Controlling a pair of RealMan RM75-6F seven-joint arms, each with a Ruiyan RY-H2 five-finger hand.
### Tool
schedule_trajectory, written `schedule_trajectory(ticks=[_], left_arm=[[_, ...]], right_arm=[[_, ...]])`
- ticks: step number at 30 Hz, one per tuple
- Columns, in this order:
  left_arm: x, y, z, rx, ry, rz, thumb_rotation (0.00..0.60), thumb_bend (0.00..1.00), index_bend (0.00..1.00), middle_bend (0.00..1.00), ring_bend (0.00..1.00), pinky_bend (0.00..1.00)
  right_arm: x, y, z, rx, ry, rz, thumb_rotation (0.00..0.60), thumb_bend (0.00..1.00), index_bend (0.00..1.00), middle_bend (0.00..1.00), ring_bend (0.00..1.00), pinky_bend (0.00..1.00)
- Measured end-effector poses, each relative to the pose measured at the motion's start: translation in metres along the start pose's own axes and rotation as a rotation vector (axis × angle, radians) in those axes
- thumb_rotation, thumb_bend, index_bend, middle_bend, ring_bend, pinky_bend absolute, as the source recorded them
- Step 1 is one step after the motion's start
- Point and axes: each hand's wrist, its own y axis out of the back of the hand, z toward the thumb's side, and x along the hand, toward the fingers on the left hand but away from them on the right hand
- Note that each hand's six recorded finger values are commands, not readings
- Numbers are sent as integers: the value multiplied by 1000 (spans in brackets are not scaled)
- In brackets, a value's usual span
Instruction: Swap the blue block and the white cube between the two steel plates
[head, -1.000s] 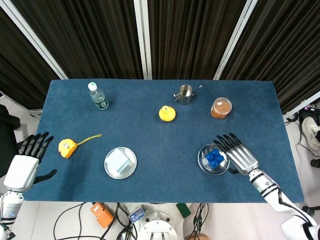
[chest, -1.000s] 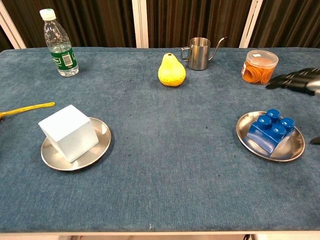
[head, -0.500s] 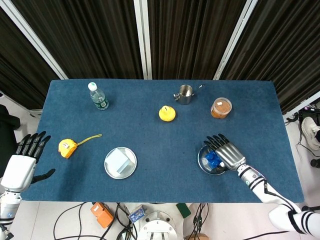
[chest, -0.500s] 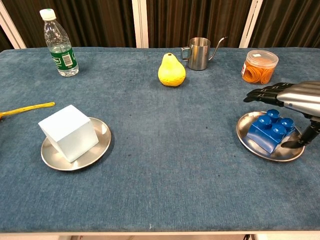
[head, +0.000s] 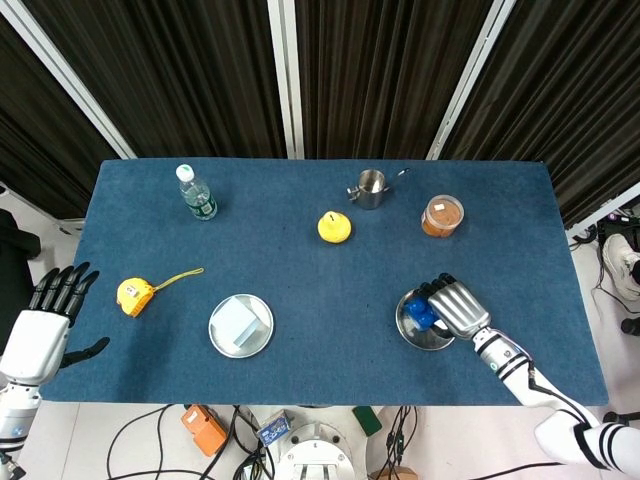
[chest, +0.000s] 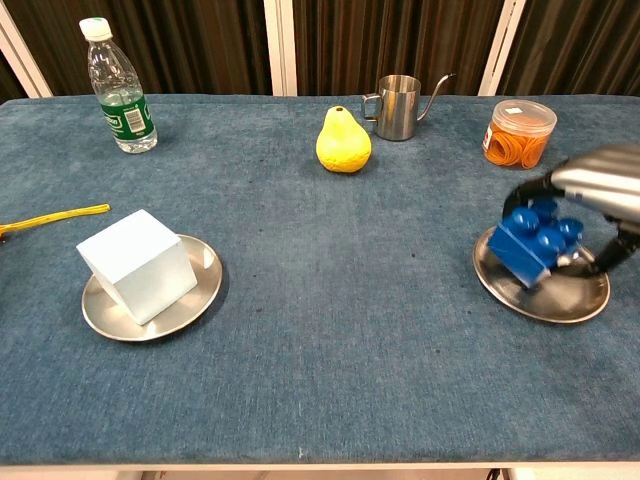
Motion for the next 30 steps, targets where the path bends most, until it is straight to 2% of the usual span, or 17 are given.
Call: schedule_trajectory(ticks=[3,8,13,19,22,24,26,27,30], left_arm=[[0,0,0,1,-1,-1,600,75,36,0,0,4],[0,-2,0,1,-5,-10,600,74,36,0,0,4],[0,-1,1,-2,-10,-8,600,74,36,0,0,4],[-1,0,0,-6,-13,-10,600,74,36,0,0,4],[-1,-1,1,-9,-17,-19,600,70,36,0,0,4],[0,-4,2,-13,-21,-31,600,64,36,0,0,4],[0,-6,3,-15,-25,-43,600,57,36,0,0,4],[0,-8,4,-16,-30,-50,600,54,36,0,0,4],[1,-12,8,-20,-45,-67,600,44,36,0,0,4]], right_arm=[[-4,19,10,-2,21,-66,600,483,705,503,385,289],[-21,39,37,24,76,-90,600,483,681,502,385,280],[-53,44,70,69,122,-78,600,483,663,502,385,277],[-104,41,103,61,112,-60,600,483,595,500,362,254],[-124,37,115,83,106,-43,600,483,438,426,314,234],[-136,33,123,91,103,-27,600,483,205,305,236,190],[-143,31,129,94,103,-10,600,459,30,184,146,119],[-145,31,131,96,103,-4,600,403,0,121,88,69],[-149,33,136,90,103,-4,600,238,0,52,12,8]])
